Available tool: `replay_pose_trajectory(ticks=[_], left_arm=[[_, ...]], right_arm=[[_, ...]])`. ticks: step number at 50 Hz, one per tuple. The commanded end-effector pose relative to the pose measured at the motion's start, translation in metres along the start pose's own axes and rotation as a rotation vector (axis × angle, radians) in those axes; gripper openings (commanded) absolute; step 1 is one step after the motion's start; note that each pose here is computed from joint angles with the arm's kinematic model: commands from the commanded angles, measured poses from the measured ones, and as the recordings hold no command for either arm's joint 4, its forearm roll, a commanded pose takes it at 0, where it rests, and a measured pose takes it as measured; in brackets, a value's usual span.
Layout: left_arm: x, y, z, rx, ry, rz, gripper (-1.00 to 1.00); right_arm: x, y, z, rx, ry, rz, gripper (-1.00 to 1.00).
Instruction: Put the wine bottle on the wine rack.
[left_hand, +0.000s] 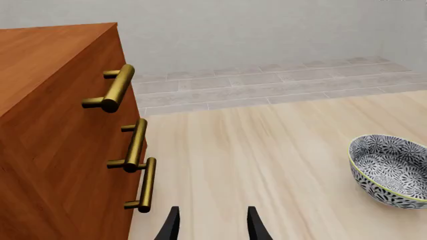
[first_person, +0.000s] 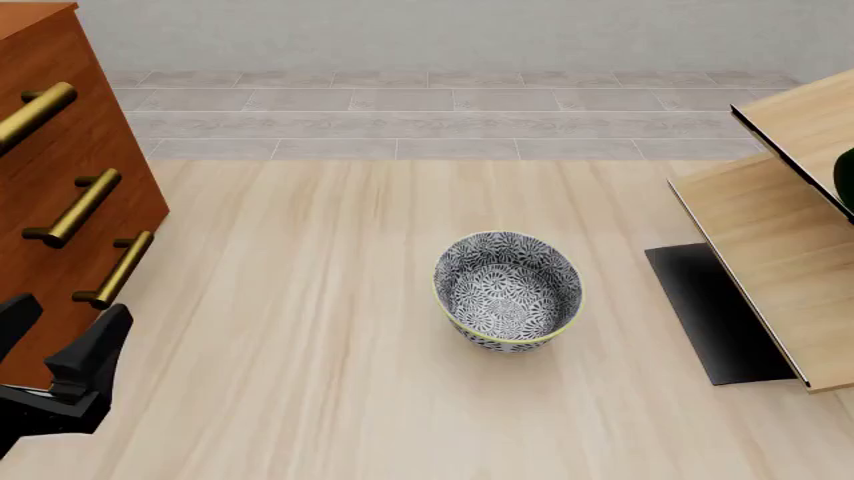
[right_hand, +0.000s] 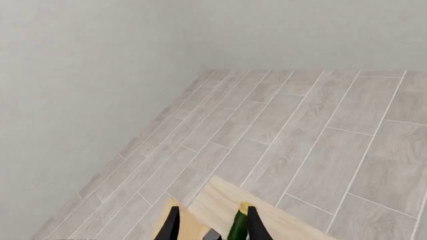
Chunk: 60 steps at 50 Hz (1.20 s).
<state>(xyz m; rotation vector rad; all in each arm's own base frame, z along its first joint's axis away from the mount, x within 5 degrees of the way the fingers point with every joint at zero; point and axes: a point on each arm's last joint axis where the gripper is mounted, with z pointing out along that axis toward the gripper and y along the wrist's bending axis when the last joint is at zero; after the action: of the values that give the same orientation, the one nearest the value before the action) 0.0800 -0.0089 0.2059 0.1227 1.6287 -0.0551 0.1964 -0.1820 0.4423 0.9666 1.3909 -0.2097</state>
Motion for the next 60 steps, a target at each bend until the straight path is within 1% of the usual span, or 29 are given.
replay_pose_trajectory(ticks=[1,3,4,11,23,27,30,31,34,35,37,38,39,40,42,44,45,51,55,57,60], left_arm=[[-0.001,0.000,0.001,0.004,-0.004,0.002,1.00],[-0.001,0.000,0.002,0.004,-0.005,0.001,1.00],[-0.001,0.000,0.002,0.004,-0.007,0.001,1.00],[-0.002,0.000,0.003,0.002,-0.013,0.000,1.00],[-0.003,0.000,0.007,-0.004,-0.020,0.007,1.00],[-0.003,0.001,0.008,-0.006,-0.021,0.008,1.00],[-0.003,0.001,0.009,-0.007,-0.022,0.009,1.00],[-0.003,0.001,0.009,-0.008,-0.022,0.009,1.00],[-0.003,0.001,0.008,-0.012,-0.023,0.009,1.00],[-0.003,0.001,0.008,-0.013,-0.023,0.008,1.00],[-0.003,0.001,0.007,-0.015,-0.024,0.008,1.00],[-0.003,0.001,0.007,-0.015,-0.024,0.008,1.00],[-0.003,0.001,0.007,-0.016,-0.024,0.008,1.00],[-0.003,0.001,0.007,-0.017,-0.024,0.009,1.00],[-0.003,0.001,0.007,-0.017,-0.025,0.010,1.00],[-0.003,0.002,0.007,-0.019,-0.026,0.009,1.00],[-0.004,0.002,0.007,-0.021,-0.027,0.011,1.00],[-0.004,0.002,0.007,-0.023,-0.029,0.015,1.00],[-0.004,0.002,0.007,-0.023,-0.035,0.019,1.00],[-0.004,0.002,0.006,-0.025,-0.039,0.020,1.00],[-0.005,0.002,0.004,-0.029,-0.044,0.023,1.00]], right_arm=[[-0.012,0.014,-0.018,-0.040,-0.016,-0.017,1.00],[-0.013,0.017,-0.022,-0.053,-0.021,-0.010,1.00],[-0.015,0.020,-0.024,-0.060,-0.020,-0.020,1.00],[-0.017,0.026,-0.034,-0.085,-0.021,-0.035,1.00],[-0.013,0.039,-0.057,-0.155,-0.015,-0.059,1.00],[-0.014,0.046,-0.067,-0.188,-0.012,-0.091,1.00],[-0.012,0.048,-0.071,-0.203,-0.009,-0.096,1.00],[-0.012,0.049,-0.073,-0.210,-0.008,-0.108,1.00],[-0.011,0.052,-0.081,-0.233,-0.008,-0.108,1.00],[-0.011,0.053,-0.083,-0.242,-0.004,-0.126,1.00],[-0.010,0.054,-0.090,-0.260,-0.001,-0.130,1.00],[-0.010,0.055,-0.091,-0.264,0.000,-0.152,1.00],[-0.009,0.055,-0.093,-0.266,0.000,-0.145,1.00],[-0.009,0.056,-0.095,-0.273,0.001,-0.155,1.00],[-0.009,0.056,-0.096,-0.274,0.000,-0.153,1.00],[-0.007,0.057,-0.101,-0.290,0.006,-0.178,1.00],[-0.007,0.056,-0.104,-0.294,0.004,-0.167,1.00],[-0.004,0.057,-0.116,-0.324,0.010,-0.191,1.00],[-0.004,0.057,-0.122,-0.340,0.008,-0.194,1.00],[-0.001,0.057,-0.127,-0.357,0.011,-0.205,1.00],[0.003,0.056,-0.133,-0.375,0.015,-0.206,1.00]])
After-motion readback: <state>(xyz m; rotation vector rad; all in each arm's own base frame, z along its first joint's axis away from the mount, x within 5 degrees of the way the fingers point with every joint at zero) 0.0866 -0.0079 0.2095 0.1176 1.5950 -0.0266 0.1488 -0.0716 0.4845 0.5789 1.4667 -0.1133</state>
